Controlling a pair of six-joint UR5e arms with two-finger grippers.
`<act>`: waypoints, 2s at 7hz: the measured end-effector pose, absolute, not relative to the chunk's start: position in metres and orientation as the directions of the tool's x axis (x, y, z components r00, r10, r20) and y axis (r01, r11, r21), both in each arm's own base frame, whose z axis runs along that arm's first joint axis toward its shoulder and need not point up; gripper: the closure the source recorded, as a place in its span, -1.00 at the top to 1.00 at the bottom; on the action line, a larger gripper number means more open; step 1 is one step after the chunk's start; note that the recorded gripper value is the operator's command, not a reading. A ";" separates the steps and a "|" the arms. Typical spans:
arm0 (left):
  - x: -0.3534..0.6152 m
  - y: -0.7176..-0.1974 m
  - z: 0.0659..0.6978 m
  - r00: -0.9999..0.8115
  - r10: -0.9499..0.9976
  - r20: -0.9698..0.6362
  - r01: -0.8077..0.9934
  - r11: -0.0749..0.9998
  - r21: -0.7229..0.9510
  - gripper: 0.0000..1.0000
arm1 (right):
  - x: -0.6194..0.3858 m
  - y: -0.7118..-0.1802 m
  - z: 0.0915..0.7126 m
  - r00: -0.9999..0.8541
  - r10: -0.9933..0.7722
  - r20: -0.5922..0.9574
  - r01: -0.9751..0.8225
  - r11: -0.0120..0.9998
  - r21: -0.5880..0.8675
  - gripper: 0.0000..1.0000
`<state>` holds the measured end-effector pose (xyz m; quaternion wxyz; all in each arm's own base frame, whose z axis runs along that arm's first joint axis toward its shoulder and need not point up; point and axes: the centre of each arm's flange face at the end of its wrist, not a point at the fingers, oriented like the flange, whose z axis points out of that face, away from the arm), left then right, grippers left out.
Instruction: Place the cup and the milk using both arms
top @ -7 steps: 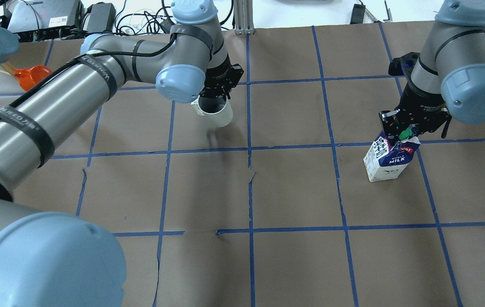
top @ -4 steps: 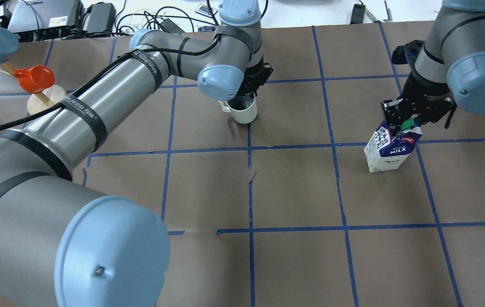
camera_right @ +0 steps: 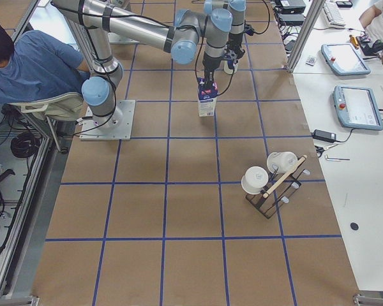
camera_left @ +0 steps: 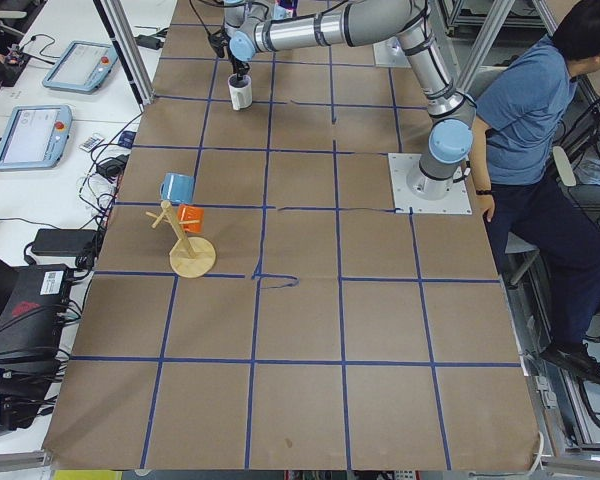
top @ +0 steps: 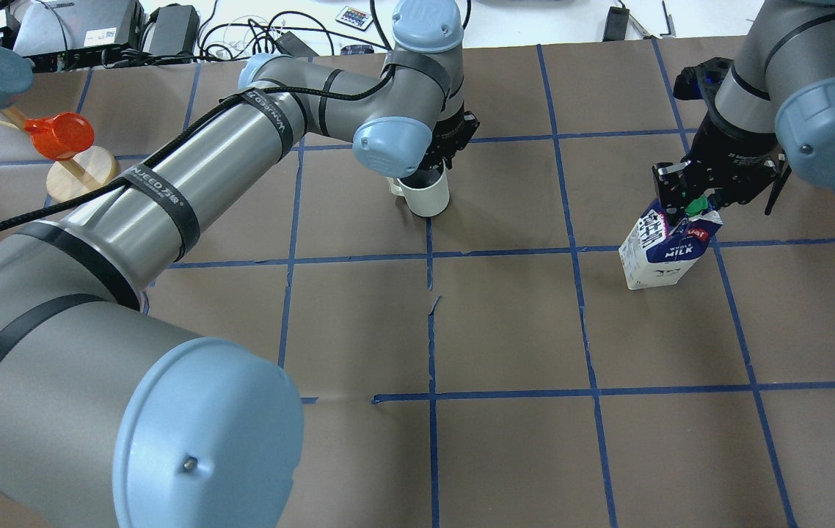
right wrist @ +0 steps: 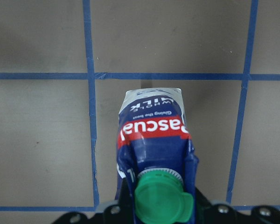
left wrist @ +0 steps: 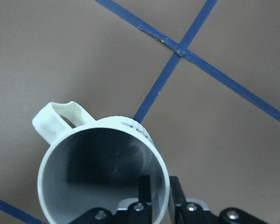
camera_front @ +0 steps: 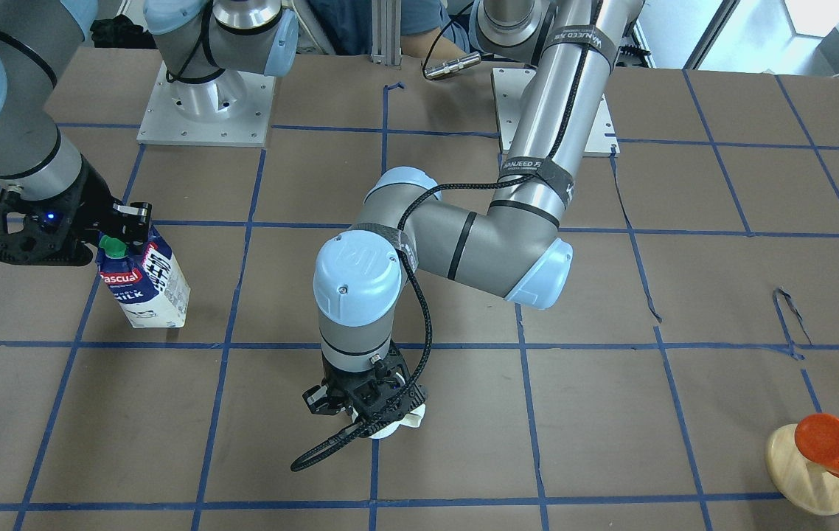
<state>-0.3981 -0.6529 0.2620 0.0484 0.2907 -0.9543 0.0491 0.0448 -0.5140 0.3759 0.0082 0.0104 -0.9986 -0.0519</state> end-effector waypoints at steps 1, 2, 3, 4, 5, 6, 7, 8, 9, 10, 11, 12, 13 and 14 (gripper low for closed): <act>-0.391 -0.656 0.271 -0.828 -0.546 0.130 -0.557 0.827 -0.075 1.00 | 0.051 -0.514 0.378 -1.000 -0.030 0.009 -0.029 0.995 0.100 -0.35; -0.369 -0.665 0.290 -0.841 -0.524 0.132 -0.537 0.839 -0.089 1.00 | 0.056 -0.516 0.382 -0.999 -0.036 -0.001 -0.036 0.995 0.091 -0.35; -0.334 -0.672 0.316 -0.871 -0.476 0.124 -0.488 0.867 -0.097 1.00 | 0.059 -0.521 0.391 -0.999 -0.039 -0.015 -0.040 0.996 0.076 -0.35; -0.303 -0.674 0.344 -0.908 -0.401 0.122 -0.413 0.905 -0.101 1.00 | 0.063 -0.530 0.399 -0.999 -0.045 -0.029 -0.047 0.997 0.058 -0.35; -0.273 -0.670 0.371 -0.939 -0.322 0.119 -0.333 0.938 -0.096 1.00 | 0.074 -0.545 0.405 -0.998 -0.052 -0.036 -0.054 0.998 0.044 -0.35; -0.248 -0.660 0.397 -0.953 -0.282 0.113 -0.291 0.954 -0.073 1.00 | 0.095 -0.561 0.407 -0.998 -0.045 -0.035 -0.047 0.998 0.035 -0.35; -0.231 -0.640 0.424 -0.960 -0.258 0.109 -0.264 0.964 -0.040 1.00 | 0.122 -0.576 0.408 -0.999 -0.031 -0.034 -0.032 0.999 0.027 -0.34; -0.218 -0.612 0.447 -0.969 -0.225 0.104 -0.228 0.973 -0.023 1.00 | 0.150 -0.592 0.407 -0.999 -0.017 -0.033 -0.018 1.000 0.020 -0.34; -0.209 -0.583 0.460 -0.976 -0.192 0.101 -0.195 0.981 -0.020 1.00 | 0.176 -0.608 0.403 -0.999 -0.010 -0.033 -0.010 1.000 0.017 -0.34; -0.201 -0.559 0.467 -0.983 -0.156 0.101 -0.159 0.987 -0.025 1.00 | 0.198 -0.622 0.396 -0.999 -0.007 -0.033 -0.008 1.000 0.016 -0.34; -0.188 -0.540 0.468 -0.987 -0.129 0.099 -0.132 0.991 -0.026 1.00 | 0.211 -0.632 0.389 -0.999 -0.005 -0.040 -0.005 1.000 0.019 -0.34; -0.172 -0.530 0.465 -0.988 -0.121 0.099 -0.125 0.992 -0.032 1.00 | 0.219 -0.640 0.380 -0.998 0.006 -0.055 0.004 1.000 0.027 -0.34; -0.159 -0.524 0.466 -0.989 -0.108 0.098 -0.113 0.993 -0.047 1.00 | 0.225 -0.646 0.371 -0.998 0.023 -0.063 0.020 0.999 0.035 -0.34; -0.151 -0.520 0.468 -0.991 -0.095 0.098 -0.101 0.993 -0.061 1.00 | 0.232 -0.653 0.364 -0.997 0.035 -0.065 0.033 0.999 0.038 -0.34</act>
